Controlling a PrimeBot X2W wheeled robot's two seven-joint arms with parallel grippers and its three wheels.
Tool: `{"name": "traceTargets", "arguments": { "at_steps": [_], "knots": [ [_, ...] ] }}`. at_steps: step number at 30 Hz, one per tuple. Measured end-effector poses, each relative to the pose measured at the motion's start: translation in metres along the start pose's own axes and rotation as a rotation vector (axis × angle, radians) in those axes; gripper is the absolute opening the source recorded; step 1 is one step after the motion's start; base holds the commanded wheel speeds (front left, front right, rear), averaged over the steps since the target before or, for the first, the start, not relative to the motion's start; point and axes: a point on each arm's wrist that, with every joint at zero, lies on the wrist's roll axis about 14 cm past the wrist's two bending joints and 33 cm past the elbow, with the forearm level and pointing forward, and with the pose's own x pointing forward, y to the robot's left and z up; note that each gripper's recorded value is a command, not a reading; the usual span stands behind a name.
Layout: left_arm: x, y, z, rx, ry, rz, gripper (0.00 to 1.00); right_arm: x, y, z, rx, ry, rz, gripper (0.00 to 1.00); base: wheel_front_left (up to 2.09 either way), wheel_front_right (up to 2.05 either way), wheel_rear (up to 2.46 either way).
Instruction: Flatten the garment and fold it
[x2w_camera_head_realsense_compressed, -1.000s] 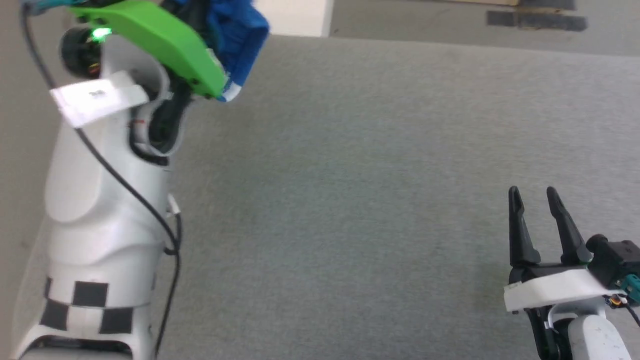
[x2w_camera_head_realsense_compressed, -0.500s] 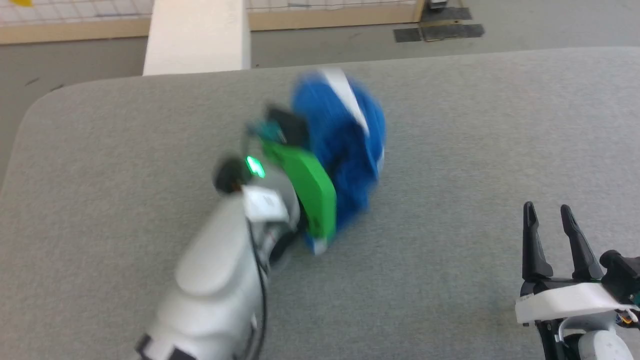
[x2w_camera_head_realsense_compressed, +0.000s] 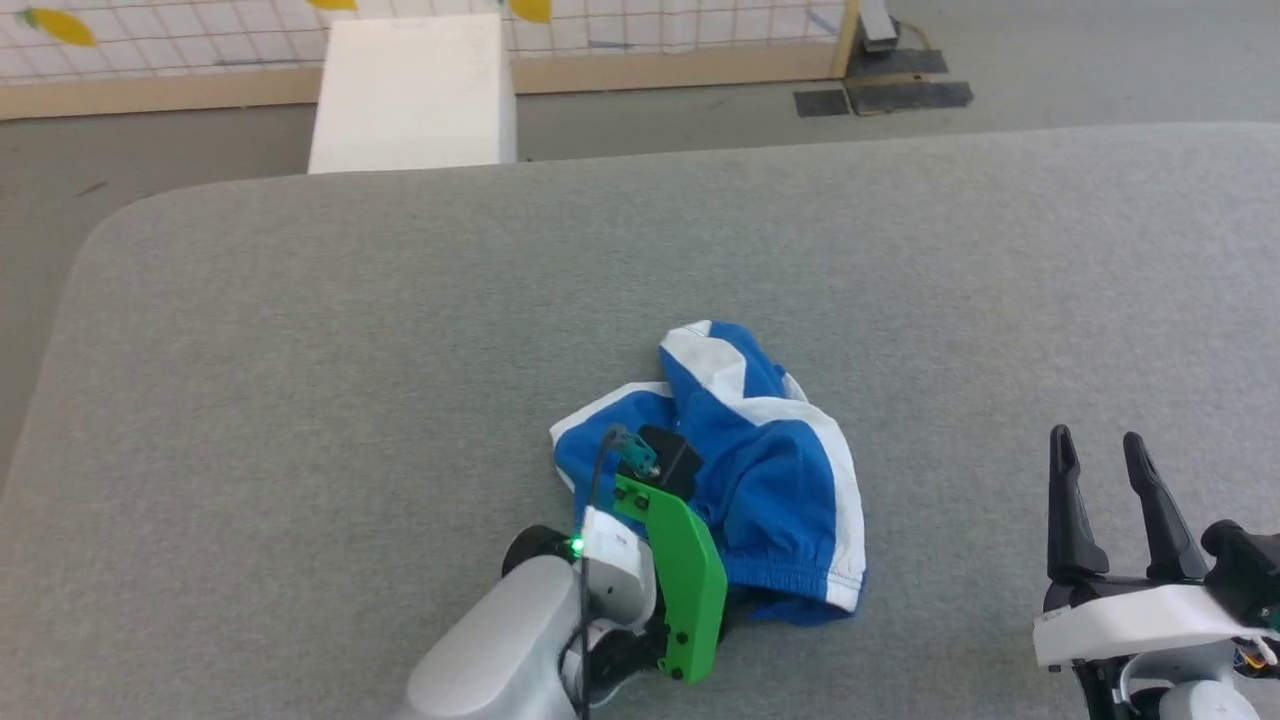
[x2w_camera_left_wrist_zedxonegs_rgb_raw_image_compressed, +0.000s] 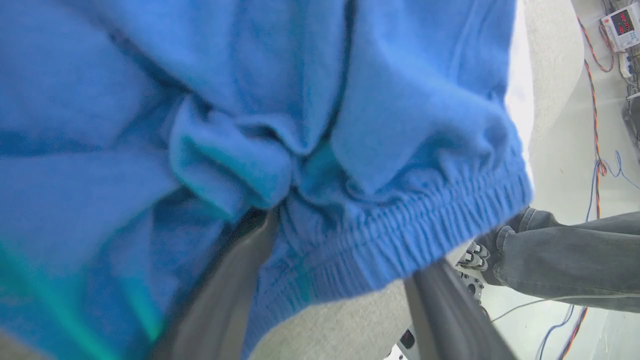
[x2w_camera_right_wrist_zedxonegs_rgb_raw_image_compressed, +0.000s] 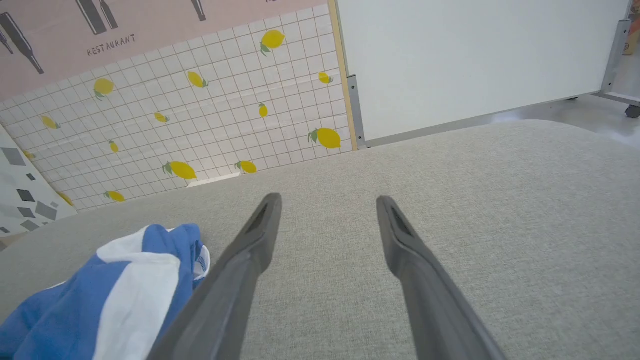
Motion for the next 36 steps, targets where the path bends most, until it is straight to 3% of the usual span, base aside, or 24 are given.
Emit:
{"name": "traceTargets", "arguments": {
  "at_steps": [5,11,17,21,28,36],
  "knots": [
    [-0.029,0.0,0.009,-0.088,-0.069,0.007,1.0,0.001,0.011,0.003,0.01,-0.011,0.033,1.0,0.0,0.0,0.0],
    [-0.088,0.01,0.046,-0.249,-0.337,0.023,1.0,0.003,0.025,0.002,0.02,-0.011,0.076,1.0,0.0,0.0,0.0],
    [-0.192,0.069,0.104,-0.195,-0.844,0.279,1.0,0.008,0.041,0.004,0.027,-0.018,0.122,1.0,0.0,0.0,0.0],
    [-0.235,0.098,0.102,-0.117,-1.036,0.465,1.0,0.008,0.046,0.007,0.029,-0.026,0.136,1.0,0.0,0.0,0.0],
    [-0.254,0.116,0.082,0.032,-1.157,0.655,1.0,0.006,0.061,0.001,0.025,-0.001,0.183,1.0,0.0,0.0,0.0],
    [-0.231,0.127,0.054,-0.042,-1.104,0.705,1.0,0.035,0.134,-0.014,-0.073,0.235,0.385,1.0,0.0,0.0,0.0]
  ]
}}
